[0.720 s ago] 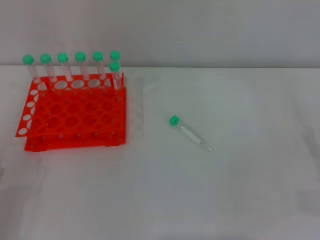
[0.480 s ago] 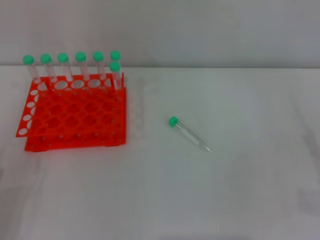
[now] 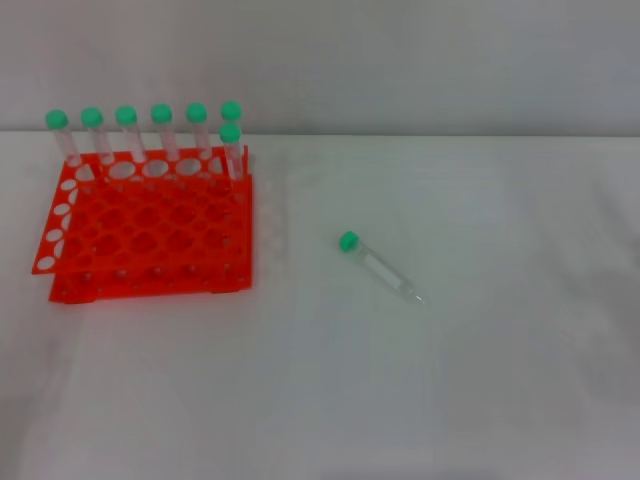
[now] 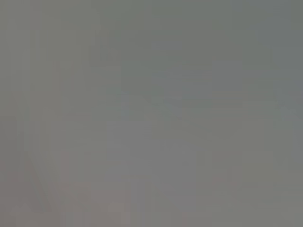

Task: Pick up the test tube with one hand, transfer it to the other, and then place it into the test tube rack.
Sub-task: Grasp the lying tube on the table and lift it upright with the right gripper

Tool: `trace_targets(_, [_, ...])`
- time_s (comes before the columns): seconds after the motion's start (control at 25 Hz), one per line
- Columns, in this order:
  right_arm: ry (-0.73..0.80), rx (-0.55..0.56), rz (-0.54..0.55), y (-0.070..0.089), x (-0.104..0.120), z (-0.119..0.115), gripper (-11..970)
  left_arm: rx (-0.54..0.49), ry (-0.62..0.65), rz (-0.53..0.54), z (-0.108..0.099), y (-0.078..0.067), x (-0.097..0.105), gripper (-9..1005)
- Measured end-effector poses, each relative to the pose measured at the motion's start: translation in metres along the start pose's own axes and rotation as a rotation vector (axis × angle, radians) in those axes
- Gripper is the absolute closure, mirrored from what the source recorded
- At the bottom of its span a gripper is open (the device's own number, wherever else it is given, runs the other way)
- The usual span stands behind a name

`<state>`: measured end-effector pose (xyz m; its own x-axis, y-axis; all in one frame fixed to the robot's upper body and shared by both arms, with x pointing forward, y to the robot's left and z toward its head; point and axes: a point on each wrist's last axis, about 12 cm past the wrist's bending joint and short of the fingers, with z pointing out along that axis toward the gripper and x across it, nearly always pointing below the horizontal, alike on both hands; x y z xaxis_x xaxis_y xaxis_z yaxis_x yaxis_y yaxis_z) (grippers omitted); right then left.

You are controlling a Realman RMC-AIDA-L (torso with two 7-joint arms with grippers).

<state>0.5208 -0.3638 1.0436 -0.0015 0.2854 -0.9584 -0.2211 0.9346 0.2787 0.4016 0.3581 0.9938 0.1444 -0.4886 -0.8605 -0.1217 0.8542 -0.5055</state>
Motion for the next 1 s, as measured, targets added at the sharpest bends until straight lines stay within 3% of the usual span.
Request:
trace_targets(0.2, [0.186,-0.274,-0.006,0.008,-0.049,0.044,86,-0.015,-0.002,0.002,-0.009,0.004,-0.001,110])
trace_targets(0.4, [0.455,-0.449,-0.137,0.043,-0.098,0.093,87,-0.013,-0.01,0.002,-0.011,0.003,-0.001,110])
trace_targets(0.56, [0.649,-0.467,-0.21,0.08,-0.125,0.122,88,-0.014,-0.001,0.007,-0.008,0.004,-0.001,110])
trace_targets(0.76, [0.887,-0.437,-0.356,0.14,-0.128,0.144,88,-0.012,0.0,0.01,-0.005,0.004,-0.001,111])
trace_targets(1.0, [1.111,-0.385,-0.58,0.221,-0.092,0.159,89,-0.006,0.001,0.004,-0.002,0.001,0.0,111])
